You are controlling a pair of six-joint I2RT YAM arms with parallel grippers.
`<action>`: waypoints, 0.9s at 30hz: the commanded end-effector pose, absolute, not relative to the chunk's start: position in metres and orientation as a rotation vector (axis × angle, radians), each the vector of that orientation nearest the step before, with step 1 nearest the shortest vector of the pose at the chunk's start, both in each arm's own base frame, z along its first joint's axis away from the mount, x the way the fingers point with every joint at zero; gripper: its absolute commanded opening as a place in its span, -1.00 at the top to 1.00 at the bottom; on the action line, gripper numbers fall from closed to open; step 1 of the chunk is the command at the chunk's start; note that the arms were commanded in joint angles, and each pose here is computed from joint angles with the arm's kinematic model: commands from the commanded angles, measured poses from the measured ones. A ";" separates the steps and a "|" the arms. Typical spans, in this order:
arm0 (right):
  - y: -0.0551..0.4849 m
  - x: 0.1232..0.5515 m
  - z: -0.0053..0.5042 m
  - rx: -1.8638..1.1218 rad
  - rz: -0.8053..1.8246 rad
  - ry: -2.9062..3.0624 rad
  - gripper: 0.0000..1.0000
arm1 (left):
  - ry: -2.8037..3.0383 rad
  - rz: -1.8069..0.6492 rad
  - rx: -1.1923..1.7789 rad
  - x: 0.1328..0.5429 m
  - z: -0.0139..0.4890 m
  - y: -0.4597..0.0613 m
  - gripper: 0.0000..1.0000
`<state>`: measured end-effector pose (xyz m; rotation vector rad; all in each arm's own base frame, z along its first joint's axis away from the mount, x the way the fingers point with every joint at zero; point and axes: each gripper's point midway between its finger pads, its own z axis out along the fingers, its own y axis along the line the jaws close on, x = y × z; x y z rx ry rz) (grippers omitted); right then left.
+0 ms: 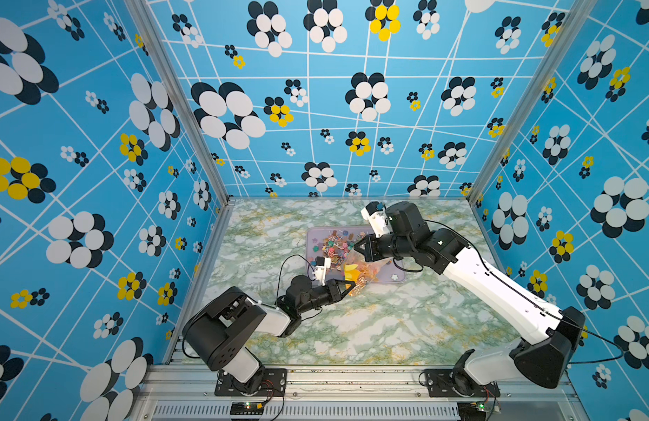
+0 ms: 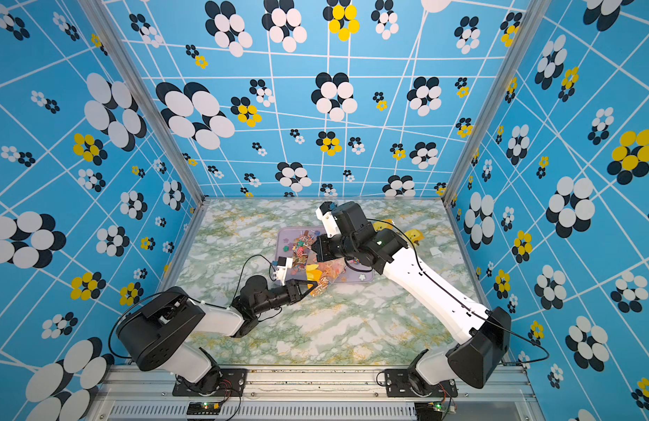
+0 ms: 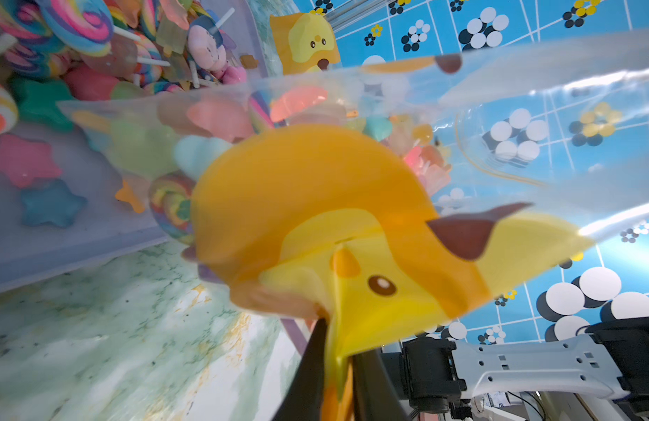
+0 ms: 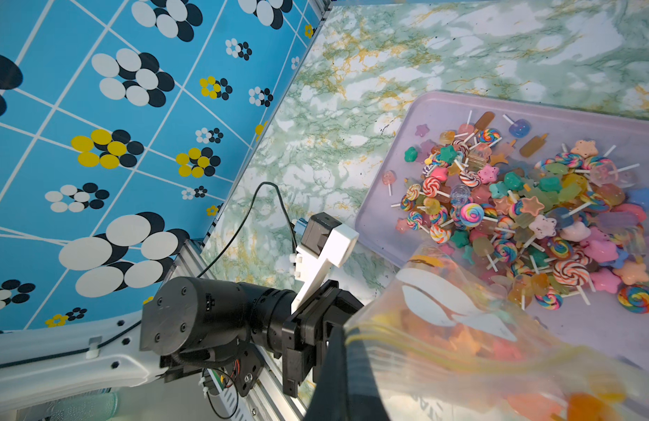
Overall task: Pour candies out of the ziploc bag
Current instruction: 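Pick up the ziploc bag from the center of the board, then pour the candies out of the ziploc bag onto the tray.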
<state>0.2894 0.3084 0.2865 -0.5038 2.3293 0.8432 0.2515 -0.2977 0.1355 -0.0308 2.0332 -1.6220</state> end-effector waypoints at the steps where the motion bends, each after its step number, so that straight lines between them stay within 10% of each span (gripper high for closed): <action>1: 0.320 0.301 0.306 -0.539 0.844 2.229 1.00 | 1.943 -1.541 0.026 0.266 0.164 -0.293 0.73; 27: 0.339 0.364 0.270 -0.540 0.795 2.299 1.00 | 1.994 -1.141 0.020 0.313 0.184 -0.240 0.92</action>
